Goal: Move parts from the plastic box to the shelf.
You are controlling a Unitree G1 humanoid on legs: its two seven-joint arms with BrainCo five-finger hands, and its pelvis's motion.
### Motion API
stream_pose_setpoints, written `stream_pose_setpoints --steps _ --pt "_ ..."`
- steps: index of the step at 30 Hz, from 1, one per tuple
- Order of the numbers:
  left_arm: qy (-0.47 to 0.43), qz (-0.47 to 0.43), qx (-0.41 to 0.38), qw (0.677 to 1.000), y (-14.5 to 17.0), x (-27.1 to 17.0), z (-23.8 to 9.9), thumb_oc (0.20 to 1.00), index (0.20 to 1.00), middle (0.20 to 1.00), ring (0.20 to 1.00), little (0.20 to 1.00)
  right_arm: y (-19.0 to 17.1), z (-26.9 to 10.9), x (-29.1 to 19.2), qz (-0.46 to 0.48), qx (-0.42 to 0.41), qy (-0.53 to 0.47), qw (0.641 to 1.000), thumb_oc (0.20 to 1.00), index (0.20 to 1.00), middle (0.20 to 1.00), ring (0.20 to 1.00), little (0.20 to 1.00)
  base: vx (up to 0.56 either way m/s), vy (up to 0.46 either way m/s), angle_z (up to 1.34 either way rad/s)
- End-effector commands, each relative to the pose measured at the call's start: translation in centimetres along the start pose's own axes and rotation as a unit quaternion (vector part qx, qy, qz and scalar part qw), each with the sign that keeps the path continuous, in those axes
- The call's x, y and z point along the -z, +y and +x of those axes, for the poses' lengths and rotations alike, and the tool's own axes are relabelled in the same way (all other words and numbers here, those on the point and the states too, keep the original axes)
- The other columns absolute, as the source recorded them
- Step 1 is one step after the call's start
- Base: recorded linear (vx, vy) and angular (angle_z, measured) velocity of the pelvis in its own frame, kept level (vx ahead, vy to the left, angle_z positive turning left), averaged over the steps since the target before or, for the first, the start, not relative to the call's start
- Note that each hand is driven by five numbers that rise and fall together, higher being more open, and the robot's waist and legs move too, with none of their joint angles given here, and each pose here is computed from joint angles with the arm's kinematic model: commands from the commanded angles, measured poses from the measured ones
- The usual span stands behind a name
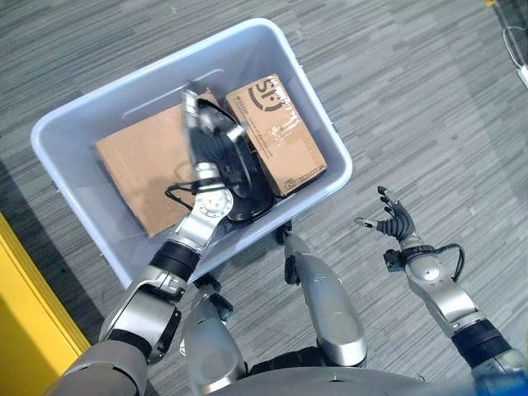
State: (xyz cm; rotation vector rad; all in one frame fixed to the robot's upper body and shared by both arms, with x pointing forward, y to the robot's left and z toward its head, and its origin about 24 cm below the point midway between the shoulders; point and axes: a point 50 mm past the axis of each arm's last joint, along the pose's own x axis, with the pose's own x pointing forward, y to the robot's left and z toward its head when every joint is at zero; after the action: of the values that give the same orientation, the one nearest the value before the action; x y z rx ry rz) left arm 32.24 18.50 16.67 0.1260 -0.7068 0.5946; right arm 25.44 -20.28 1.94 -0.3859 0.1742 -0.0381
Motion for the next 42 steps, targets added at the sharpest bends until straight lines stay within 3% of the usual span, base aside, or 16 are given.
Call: stream_pose_setpoints --steps 1,6,10,11,14,29,32,38,39,42 --pt "-0.053 -0.004 -0.051 0.997 1.5 -0.5 -0.9 1.000 1.000 1.000 1.000 1.000 -0.7 -0.4 -0.9 0.014 0.035 -0.038 0.999 1.000 1.000 1.000 1.000 1.000 0.00 -0.130 0.24" --pt "-0.042 0.008 -0.087 0.995 2.2 0.0 -2.7 1.000 1.000 1.000 1.000 1.000 0.1 -0.8 -0.3 0.031 0.033 -0.028 0.999 1.000 1.000 1.000 1.000 1.000 0.01 -0.111 0.22" --pt "0.190 0.003 -0.032 0.981 2.5 4.8 -5.2 1.000 1.000 1.000 1.000 1.000 0.5 -0.8 -0.3 0.053 0.024 -0.022 0.998 1.000 1.000 1.000 1.000 1.000 0.01 -0.123 0.08" --pt "0.259 -0.004 0.057 0.964 1.6 6.6 -7.7 1.000 1.000 1.000 1.000 1.000 0.8 -0.8 -0.6 0.061 0.017 -0.022 0.998 1.000 1.000 1.000 1.000 1.000 0.00 -0.128 0.04" --pt "0.308 0.014 0.063 0.949 1.9 7.9 -10.0 1.000 1.000 1.000 1.000 1.000 0.6 -0.8 -1.0 0.066 0.007 -0.027 0.997 1.000 1.000 1.000 1.000 1.000 0.00 -0.026 0.01" --pt "0.360 0.077 0.083 0.926 0.7 9.8 -10.7 1.000 1.000 1.000 1.000 1.000 1.1 0.1 -2.0 0.067 0.001 -0.036 0.997 1.000 1.000 1.000 1.000 1.000 0.00 -0.016 -0.01" --pt "0.348 0.118 0.035 0.930 1.0 10.0 -9.8 1.000 1.000 1.000 1.000 1.000 1.4 0.4 -2.1 0.061 -0.003 -0.033 0.998 1.000 1.000 1.000 1.000 1.000 -0.02 -0.007 -0.09" --pt "0.367 0.127 0.019 0.921 0.9 10.4 -8.6 1.000 1.000 1.000 1.000 1.000 1.5 0.6 -2.2 0.061 -0.005 -0.033 0.998 1.000 1.000 1.000 1.000 1.000 0.00 -0.035 -0.05" --pt "0.388 0.151 -0.019 0.909 1.3 10.7 -8.3 1.000 1.000 1.000 1.000 1.000 1.5 0.8 -2.3 0.063 -0.007 -0.030 0.998 1.000 1.000 1.000 1.000 1.000 0.00 -0.047 -0.04" --pt "0.407 0.195 -0.021 0.892 1.7 11.4 -7.9 1.000 1.000 1.000 1.000 1.000 2.0 0.9 -2.4 0.064 -0.016 -0.027 0.998 1.000 1.000 1.000 1.000 1.000 0.00 -0.070 -0.01"
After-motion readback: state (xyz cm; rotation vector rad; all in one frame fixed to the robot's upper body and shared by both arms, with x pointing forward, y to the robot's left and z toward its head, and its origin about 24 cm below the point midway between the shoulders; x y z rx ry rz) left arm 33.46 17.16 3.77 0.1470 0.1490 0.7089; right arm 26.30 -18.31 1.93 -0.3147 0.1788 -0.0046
